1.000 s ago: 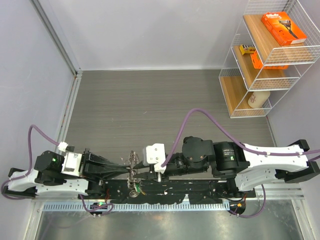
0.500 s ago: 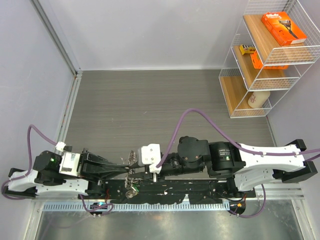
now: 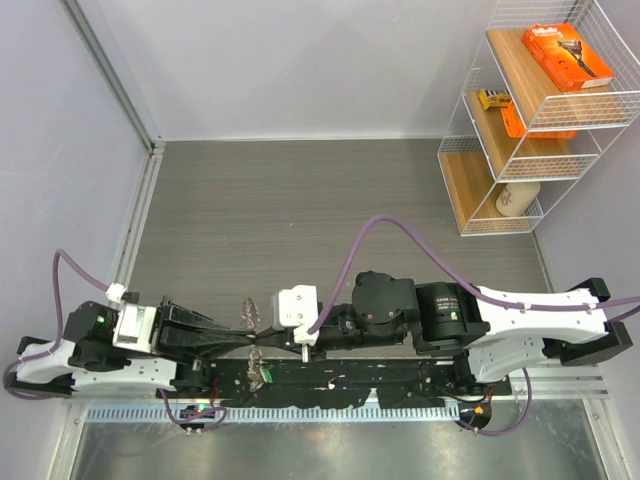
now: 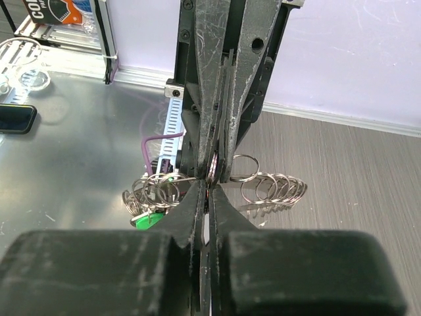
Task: Put the keys on the keyring
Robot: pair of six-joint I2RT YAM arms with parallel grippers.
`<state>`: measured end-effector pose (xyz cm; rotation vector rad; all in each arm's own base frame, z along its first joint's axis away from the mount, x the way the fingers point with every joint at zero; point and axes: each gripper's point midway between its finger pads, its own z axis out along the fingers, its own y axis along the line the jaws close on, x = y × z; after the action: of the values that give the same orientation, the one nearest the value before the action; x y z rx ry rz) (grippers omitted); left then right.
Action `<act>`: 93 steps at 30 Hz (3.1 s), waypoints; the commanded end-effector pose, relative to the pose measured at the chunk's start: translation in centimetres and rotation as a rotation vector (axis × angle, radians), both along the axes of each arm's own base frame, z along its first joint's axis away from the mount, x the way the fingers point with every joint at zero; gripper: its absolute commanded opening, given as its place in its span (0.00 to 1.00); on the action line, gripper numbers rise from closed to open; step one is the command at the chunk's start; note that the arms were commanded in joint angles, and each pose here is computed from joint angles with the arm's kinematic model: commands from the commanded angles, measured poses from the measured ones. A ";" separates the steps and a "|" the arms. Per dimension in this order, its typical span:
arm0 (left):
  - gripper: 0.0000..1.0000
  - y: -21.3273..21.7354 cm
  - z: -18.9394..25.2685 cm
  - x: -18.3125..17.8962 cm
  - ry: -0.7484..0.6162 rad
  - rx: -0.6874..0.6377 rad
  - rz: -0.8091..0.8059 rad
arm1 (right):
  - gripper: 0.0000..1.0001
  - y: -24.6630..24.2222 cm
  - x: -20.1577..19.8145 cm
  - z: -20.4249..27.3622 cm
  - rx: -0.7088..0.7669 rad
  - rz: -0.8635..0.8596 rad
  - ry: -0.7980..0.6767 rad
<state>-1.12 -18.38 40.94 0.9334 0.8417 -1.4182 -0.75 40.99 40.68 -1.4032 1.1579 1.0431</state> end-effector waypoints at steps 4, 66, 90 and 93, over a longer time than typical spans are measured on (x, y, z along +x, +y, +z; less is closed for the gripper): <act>0.00 0.9 2.1 -0.5 0.014 -0.084 -0.029 | 0.05 0.0 -0.2 2.6 0.064 0.004 -0.028; 0.30 -1.0 -8.2 -2.9 0.238 0.667 -0.141 | 0.05 -0.8 -3.9 -6.3 -0.325 0.046 0.320; 0.03 -1.8 -10.2 -2.8 0.242 0.762 -0.126 | 0.05 -0.8 -3.4 -4.6 -0.263 0.036 0.308; 0.00 -1.8 -10.4 -3.0 0.231 0.755 -0.140 | 0.05 -0.7 -3.3 -4.3 -0.247 0.033 0.306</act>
<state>-4.00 -19.93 30.44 1.3964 1.5921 -1.3606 -4.16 39.62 30.44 -1.6283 1.6795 1.0706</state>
